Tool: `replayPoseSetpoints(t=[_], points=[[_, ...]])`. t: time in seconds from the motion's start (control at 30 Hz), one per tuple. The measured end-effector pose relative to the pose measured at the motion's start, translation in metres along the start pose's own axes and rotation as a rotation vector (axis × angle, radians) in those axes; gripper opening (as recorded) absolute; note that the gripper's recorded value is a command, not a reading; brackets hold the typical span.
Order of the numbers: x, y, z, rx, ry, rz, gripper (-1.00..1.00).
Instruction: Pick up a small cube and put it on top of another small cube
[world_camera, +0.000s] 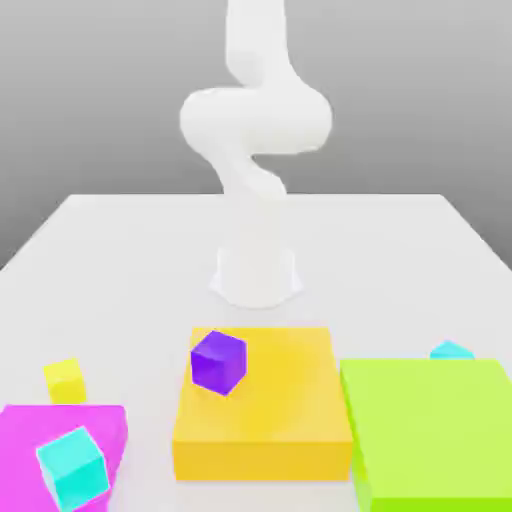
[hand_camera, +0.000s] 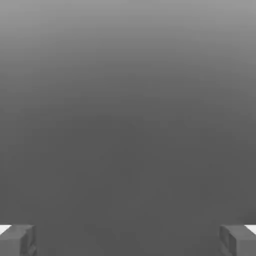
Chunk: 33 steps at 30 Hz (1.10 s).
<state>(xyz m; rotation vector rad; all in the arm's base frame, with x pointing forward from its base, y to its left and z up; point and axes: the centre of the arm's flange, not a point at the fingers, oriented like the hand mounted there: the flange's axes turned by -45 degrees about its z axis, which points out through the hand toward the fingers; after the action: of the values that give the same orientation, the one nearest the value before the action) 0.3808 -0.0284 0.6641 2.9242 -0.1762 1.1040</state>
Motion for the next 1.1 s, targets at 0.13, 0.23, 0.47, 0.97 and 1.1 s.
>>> replayPoseSetpoints(t=[0.13, 0.23, 0.47, 0.97, 1.1], points=[[-0.021, 0.053, 0.091, -0.085, -0.125, 0.147, 0.0], [-0.05, 0.096, 0.148, -0.143, -0.213, 0.26, 0.0], [-0.157, 0.194, 0.251, -0.26, -0.411, 0.538, 0.0], [-0.385, 0.275, 0.362, -0.374, -0.648, 0.913, -1.0], [-0.385, 0.275, 0.362, -0.374, -0.648, 0.913, -1.0]])
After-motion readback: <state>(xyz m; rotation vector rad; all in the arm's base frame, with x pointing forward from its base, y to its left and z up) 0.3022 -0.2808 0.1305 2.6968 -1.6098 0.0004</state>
